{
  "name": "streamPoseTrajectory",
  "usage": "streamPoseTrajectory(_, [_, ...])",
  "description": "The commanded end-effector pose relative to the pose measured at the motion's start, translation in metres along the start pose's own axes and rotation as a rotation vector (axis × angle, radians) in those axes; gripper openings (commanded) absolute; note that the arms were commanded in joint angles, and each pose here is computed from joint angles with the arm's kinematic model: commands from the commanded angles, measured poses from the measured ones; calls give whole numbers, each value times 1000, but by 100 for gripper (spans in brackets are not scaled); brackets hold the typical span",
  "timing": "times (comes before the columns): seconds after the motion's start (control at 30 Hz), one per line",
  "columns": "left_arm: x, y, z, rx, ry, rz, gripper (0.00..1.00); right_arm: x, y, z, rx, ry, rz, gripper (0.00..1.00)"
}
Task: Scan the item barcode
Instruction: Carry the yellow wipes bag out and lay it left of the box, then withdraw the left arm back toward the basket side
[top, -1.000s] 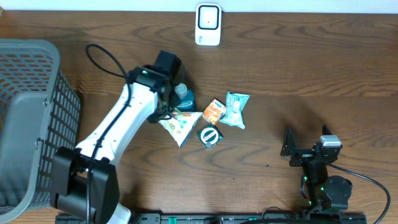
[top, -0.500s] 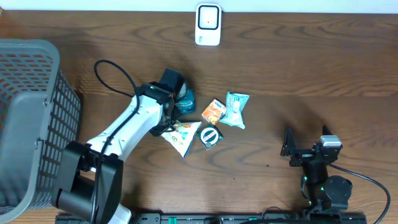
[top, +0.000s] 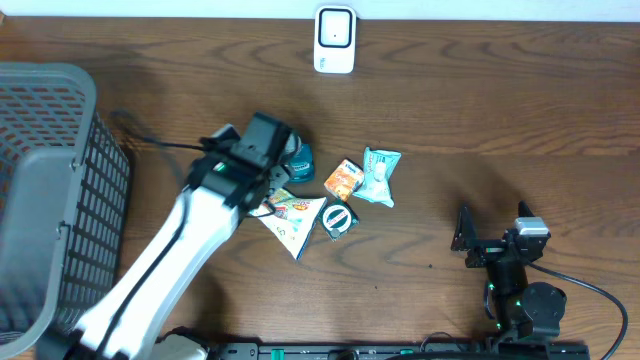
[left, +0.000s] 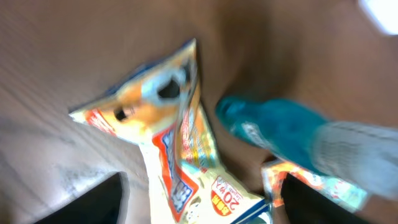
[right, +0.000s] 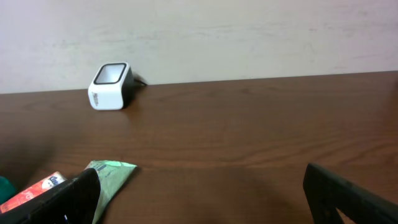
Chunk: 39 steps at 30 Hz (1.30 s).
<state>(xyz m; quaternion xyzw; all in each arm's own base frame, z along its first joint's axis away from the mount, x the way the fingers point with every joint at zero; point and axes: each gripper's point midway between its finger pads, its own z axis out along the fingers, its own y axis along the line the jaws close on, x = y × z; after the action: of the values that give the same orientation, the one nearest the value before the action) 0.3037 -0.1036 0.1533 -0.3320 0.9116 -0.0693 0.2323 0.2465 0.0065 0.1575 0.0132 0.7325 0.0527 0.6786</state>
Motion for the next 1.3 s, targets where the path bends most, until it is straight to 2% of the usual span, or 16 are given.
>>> streamPoseTrajectory(0.0, [-31, 9, -34, 29, -168, -35, 50, 1, 1, 0, -6, 2, 9, 99])
streamPoseTrajectory(0.1, [-54, 17, -65, 67, -302, -76, 33, 1, 1, 0, -6, 2, 9, 99])
streamPoseTrajectory(0.13, [-63, 21, -76, 76, -357, -93, 31, 1, 1, 0, -6, 2, 9, 99])
streamPoseTrajectory(0.23, [-90, 26, -115, 143, -522, -140, 31, 1, 1, 0, -6, 2, 9, 99])
streamPoseTrajectory(0.33, [-113, 15, -161, 274, -671, -113, 32, 1, 1, 0, -6, 2, 9, 99])
streamPoseTrajectory(0.37, [-120, 10, -176, 315, -717, -89, 34, 1, 1, 0, -6, 2, 9, 99])
streamPoseTrajectory(0.47, [-141, -6, -226, 428, -887, -13, 55, 1, 1, 0, -6, 2, 9, 99])
streamPoseTrajectory(0.6, [-159, -17, -273, 458, -1062, 98, 71, 1, 1, 0, -6, 2, 9, 99])
streamPoseTrajectory(0.67, [-167, -21, -293, 441, -1133, 158, 77, 1, 1, 0, -6, 2, 9, 99])
streamPoseTrajectory(0.9, [-192, -21, -369, 322, -1322, 299, 81, 1, 1, 0, -6, 2, 9, 99])
streamPoseTrajectory(1.03, [-202, -7, -392, 165, -1356, 365, 82, 1, 1, 0, -6, 2, 9, 99])
streamPoseTrajectory(1.2, [-208, 28, -400, -68, -1325, 367, 84, 1, 1, 0, -6, 3, 9, 99])
streamPoseTrajectory(1.27, [-208, 35, -404, -101, -1328, 381, 84, 1, 1, 0, -6, 3, 9, 99])
